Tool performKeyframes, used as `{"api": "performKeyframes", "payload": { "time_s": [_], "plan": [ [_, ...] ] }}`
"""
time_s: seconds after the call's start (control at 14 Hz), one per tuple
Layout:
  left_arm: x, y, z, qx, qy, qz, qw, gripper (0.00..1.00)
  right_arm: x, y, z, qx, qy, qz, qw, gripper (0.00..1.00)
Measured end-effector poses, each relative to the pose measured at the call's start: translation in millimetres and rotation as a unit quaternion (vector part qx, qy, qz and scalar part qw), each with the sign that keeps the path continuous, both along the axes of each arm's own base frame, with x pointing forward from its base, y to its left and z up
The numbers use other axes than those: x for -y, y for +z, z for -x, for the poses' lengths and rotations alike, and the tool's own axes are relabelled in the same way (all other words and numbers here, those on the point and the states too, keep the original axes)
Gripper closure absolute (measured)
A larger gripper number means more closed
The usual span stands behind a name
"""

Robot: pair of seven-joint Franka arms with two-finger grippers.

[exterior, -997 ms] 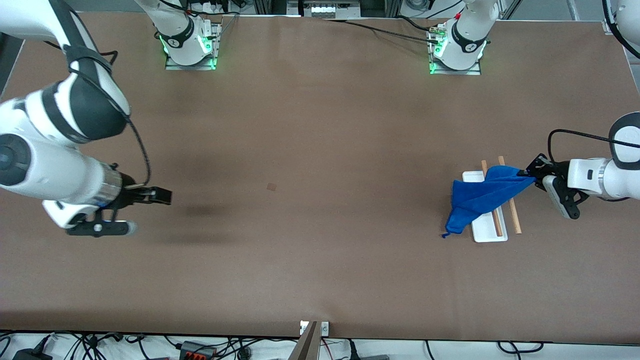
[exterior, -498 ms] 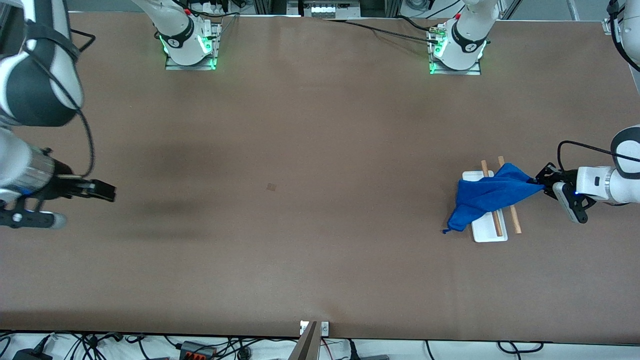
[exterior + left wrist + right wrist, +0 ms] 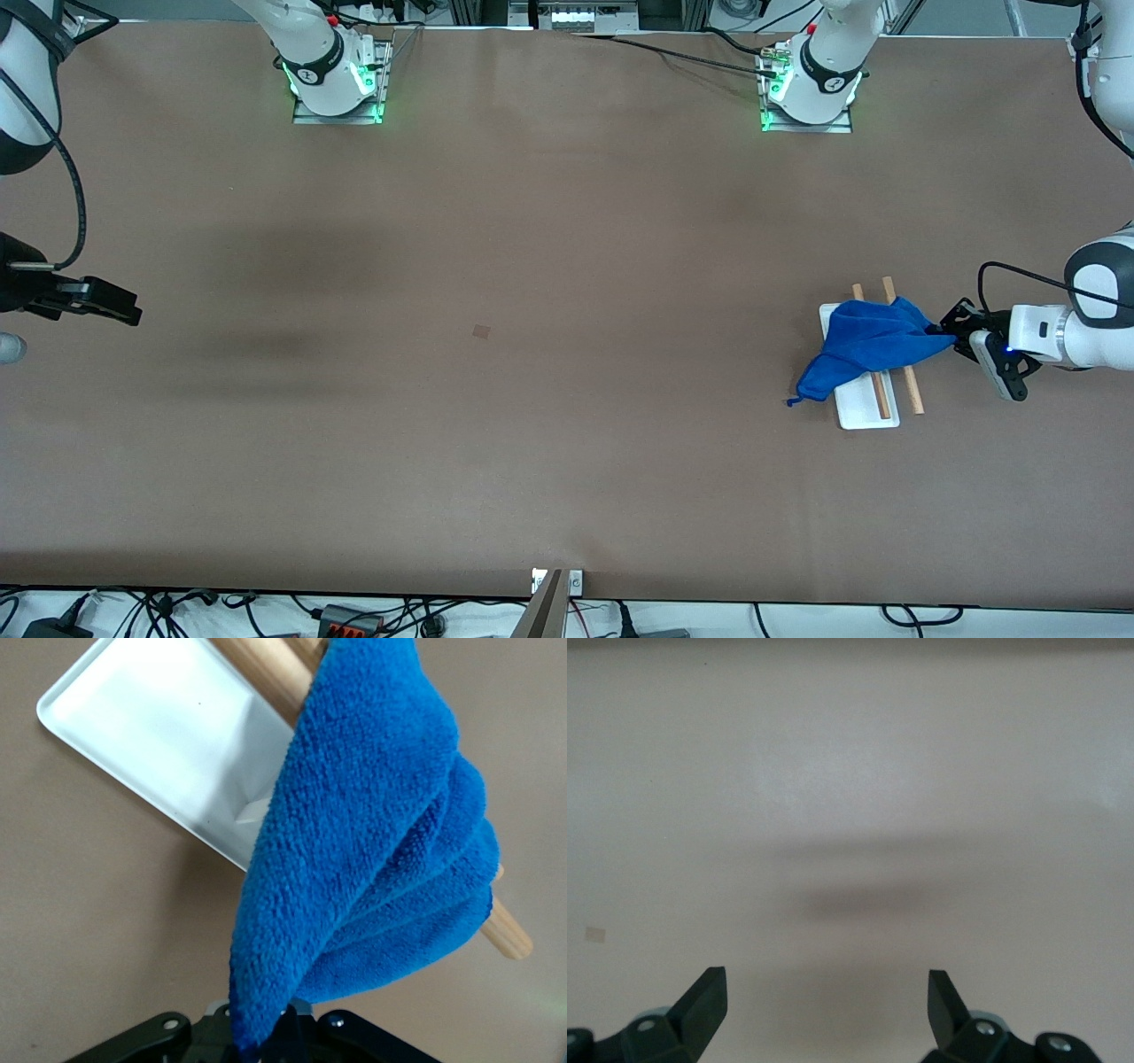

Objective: Pass towel and hang on rack
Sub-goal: 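Drape the towel over the wooden dowels while the right gripper withdraws, then release the towel onto the dowels and raise the left gripper away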

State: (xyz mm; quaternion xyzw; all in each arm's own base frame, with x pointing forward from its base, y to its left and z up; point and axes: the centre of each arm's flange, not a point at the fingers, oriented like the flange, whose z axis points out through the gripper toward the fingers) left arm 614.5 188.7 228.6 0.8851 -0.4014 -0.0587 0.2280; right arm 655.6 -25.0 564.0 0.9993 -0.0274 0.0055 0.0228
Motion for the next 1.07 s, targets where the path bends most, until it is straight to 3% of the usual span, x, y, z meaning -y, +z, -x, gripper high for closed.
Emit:
{"api": "performKeyframes", "payload": {
  "time_s": [0.14, 0.71, 0.78, 1.07],
  "plan": [
    [-2.6, -6.5, -0.2, 0.003, 0.003, 0.001, 1.0, 0.83, 2.8, 1.6, 6.7, -0.005, -0.002, -0.002, 1.0, 0.0],
    [-13.3, -21.7, 5.0, 0.013, -0.011, 0.033, 0.999, 0.07, 4.9, -22.0, 61.4, -0.006, 0.004, -0.007, 1.0, 0.0],
    [-16.7, -21.3, 6.1, 0.016, -0.014, 0.035, 0.999, 0.0, 5.0, -23.5, 67.3, -0.008, 0.006, -0.008, 1.0, 0.0],
    [-28.9, -14.9, 5.7, 0.027, -0.022, 0.039, 0.999, 0.0, 3.9, -19.3, 72.3, -0.002, 0.022, 0.007, 1.0, 0.0]
  ]
}}
